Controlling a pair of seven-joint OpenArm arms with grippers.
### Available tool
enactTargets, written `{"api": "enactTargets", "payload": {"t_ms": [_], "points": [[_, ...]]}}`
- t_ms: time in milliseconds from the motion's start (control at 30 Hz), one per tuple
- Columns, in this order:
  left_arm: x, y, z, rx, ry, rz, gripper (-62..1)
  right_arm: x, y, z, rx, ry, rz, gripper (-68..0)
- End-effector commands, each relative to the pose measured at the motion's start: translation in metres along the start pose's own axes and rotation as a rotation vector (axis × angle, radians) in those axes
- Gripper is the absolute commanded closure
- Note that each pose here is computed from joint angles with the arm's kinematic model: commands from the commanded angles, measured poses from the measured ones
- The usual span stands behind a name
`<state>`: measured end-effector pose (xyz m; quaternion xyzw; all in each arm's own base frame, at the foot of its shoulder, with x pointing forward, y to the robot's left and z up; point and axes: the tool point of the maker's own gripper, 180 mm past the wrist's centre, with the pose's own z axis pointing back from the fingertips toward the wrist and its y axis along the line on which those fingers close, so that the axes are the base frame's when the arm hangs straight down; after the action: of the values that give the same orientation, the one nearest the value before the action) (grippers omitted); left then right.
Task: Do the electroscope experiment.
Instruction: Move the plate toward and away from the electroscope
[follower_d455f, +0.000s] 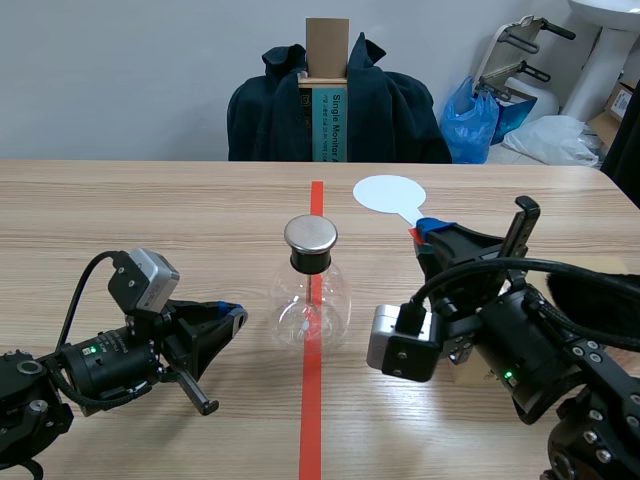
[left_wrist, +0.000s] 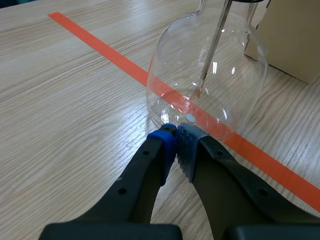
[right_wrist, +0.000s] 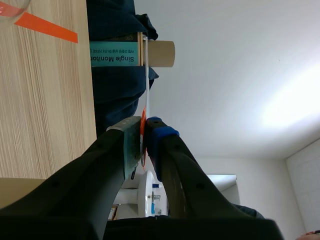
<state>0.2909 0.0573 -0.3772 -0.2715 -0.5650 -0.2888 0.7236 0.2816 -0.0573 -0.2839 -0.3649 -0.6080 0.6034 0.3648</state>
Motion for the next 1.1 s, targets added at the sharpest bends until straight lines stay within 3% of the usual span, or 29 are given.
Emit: {"api": "enactTargets", "payload": {"t_ms": [0,200,800,1067], "points": [[0.015,-0.002,-0.005,-0.009,-0.053,-0.001,-3.7,-0.006,-0.007,-0.001,-0.023,0.004,0.021,-0.6],[0.015,-0.002,-0.005,-0.009,-0.053,-0.001,-3.6,-0.003,-0.007,0.000,-0.023,-0.015,0.021,-0.6],[0.015,-0.002,-0.005,-0.009,-0.053,-0.001,-3.6,0.047,-0.006,0.007,-0.020,-0.292,0.024,-0.6],[0.015,-0.002,-0.005,-0.009,-0.053,-0.001,-3.6,0.053,-0.006,0.009,-0.019,-0.329,0.025,-0.6]]}}
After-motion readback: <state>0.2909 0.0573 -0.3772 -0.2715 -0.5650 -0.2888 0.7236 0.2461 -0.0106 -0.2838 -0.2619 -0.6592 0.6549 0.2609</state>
